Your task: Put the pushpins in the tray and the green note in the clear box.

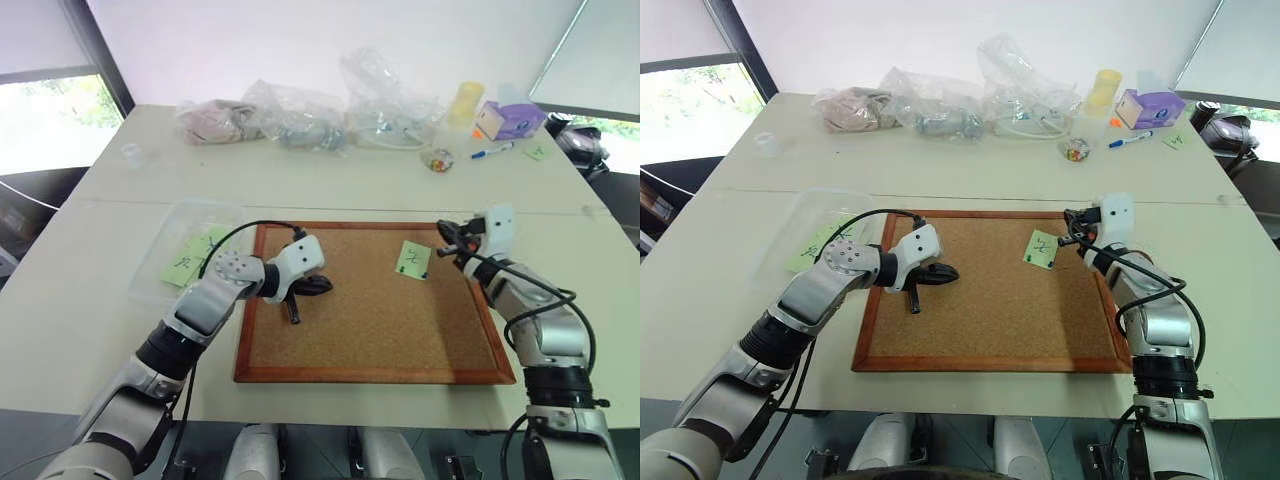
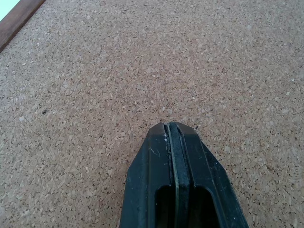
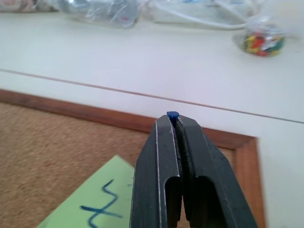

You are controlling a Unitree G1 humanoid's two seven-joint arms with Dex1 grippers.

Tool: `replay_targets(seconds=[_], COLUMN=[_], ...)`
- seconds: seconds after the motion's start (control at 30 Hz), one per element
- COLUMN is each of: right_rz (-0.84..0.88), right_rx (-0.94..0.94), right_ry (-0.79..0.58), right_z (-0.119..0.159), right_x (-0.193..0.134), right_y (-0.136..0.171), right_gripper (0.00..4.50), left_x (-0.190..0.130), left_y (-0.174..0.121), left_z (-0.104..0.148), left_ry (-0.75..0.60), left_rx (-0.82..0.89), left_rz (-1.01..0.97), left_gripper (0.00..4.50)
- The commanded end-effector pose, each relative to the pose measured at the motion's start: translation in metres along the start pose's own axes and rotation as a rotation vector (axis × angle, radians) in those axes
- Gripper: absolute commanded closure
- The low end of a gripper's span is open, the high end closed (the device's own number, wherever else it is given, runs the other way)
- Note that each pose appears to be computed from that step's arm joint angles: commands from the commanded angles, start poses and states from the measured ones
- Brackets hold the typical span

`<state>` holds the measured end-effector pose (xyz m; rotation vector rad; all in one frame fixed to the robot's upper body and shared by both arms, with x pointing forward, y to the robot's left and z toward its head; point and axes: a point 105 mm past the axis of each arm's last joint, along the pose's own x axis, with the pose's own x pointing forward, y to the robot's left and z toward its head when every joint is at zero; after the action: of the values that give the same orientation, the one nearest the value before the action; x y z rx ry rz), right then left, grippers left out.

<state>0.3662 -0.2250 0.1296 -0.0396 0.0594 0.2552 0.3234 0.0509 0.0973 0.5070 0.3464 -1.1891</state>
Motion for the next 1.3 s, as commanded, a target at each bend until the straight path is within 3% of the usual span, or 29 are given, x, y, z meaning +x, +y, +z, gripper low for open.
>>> replay_targets(seconds=[0.03, 0.2, 0.4, 0.73, 0.83, 1.07, 1.2, 1.3], right_rz=[-0.035, -0.201, -0.31, -0.353, -0.37, -0.385, -0.385, -0.361], right_rx=[-0.028, -0.057, -0.09, -0.093, -0.083, -0.079, -0.081, -0.097], right_ry=[-0.081, -0.108, 0.033, 0.125, 0.134, 0.139, 0.124, 0.024], right_z=[0.021, 0.028, -0.006, -0.033, -0.036, -0.037, -0.033, -0.01], right_x=[-0.007, -0.042, -0.086, -0.097, -0.097, -0.097, -0.096, -0.096], right_y=[-0.005, -0.036, -0.053, -0.057, -0.061, -0.066, -0.066, -0.061], right_gripper=[4.43, 4.43, 4.43, 4.43, 3.53, 0.1, 0.03, 0.03], left_x=[0.004, 0.003, 0.006, 0.01, 0.01, 0.009, 0.008, 0.007], left_y=[-0.002, 0.0, -0.003, -0.002, -0.002, 0.0, -0.001, 0.0], left_z=[-0.02, -0.018, -0.016, -0.013, -0.013, -0.014, -0.015, -0.015], left_ry=[0.078, 0.066, 0.054, 0.049, 0.048, 0.049, 0.051, 0.053], left_rx=[-0.029, -0.019, -0.011, 0.003, 0.003, 0.001, 0.001, 0.0], left_rz=[-0.005, 0.005, -0.009, -0.018, -0.015, -0.003, -0.002, 0.002], left_gripper=[4.5, 4.5, 4.5, 4.5, 4.5, 4.5, 4.5, 4.5])
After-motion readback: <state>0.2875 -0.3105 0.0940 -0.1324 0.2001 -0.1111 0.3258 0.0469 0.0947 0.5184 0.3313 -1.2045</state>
